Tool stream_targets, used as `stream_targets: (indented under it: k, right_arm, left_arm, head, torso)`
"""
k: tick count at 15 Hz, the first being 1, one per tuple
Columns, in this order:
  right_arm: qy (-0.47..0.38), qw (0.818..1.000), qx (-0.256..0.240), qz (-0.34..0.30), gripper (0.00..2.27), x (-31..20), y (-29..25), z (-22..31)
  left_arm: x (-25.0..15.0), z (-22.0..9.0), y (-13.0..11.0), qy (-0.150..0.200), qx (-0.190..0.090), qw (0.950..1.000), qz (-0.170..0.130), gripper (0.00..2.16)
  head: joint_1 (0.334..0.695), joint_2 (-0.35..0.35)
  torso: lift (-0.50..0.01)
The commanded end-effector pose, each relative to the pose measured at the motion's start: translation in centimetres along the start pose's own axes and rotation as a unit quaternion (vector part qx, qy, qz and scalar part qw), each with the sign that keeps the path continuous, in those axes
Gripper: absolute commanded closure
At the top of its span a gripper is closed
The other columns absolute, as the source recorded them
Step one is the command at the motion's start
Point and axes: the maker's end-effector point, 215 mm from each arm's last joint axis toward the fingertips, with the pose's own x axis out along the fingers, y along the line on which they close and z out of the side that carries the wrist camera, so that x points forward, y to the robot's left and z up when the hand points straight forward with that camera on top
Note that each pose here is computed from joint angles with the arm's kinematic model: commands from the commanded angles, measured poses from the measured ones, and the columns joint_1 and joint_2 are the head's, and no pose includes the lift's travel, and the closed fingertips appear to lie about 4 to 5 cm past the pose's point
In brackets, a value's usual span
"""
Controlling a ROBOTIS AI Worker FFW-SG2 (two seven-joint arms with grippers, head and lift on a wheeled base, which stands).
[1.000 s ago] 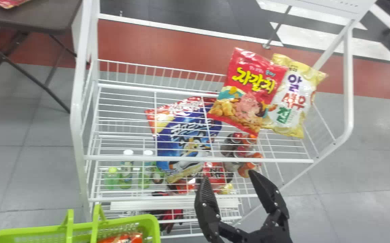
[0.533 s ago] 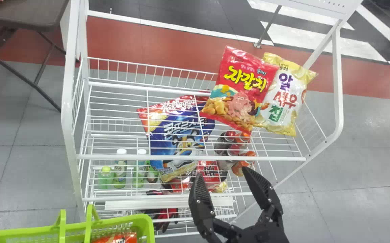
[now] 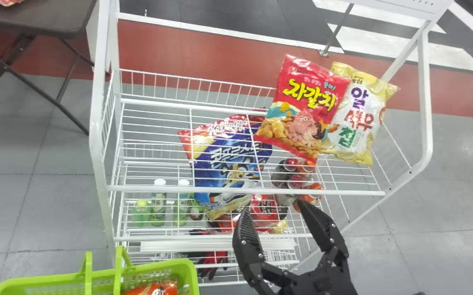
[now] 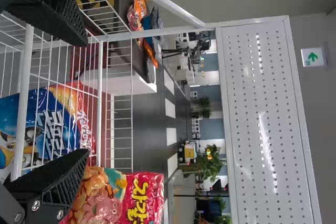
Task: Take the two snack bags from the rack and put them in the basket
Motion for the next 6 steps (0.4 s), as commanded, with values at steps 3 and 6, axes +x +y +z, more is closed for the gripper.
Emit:
stream_targets:
  k: [3,6]
  right_arm:
    - [0.0,1.0,0.002,-0.001,0.09,0.07,0.0,-0.07]
    - [0.0,1.0,0.001,0.0,0.09,0.06,0.07,-0.07]
  left_arm:
    - [0.02,-0.16,-0.07,0.002,-0.004,1.0,-0.001,1.88]
    - [0.29,-0.31,-0.2,0.003,-0.004,1.0,-0.003,1.88]
  head:
    - [0.695,-0.288]
    - [0.695,-0.289]
  torso:
    - [-0.011]
    - [-0.011]
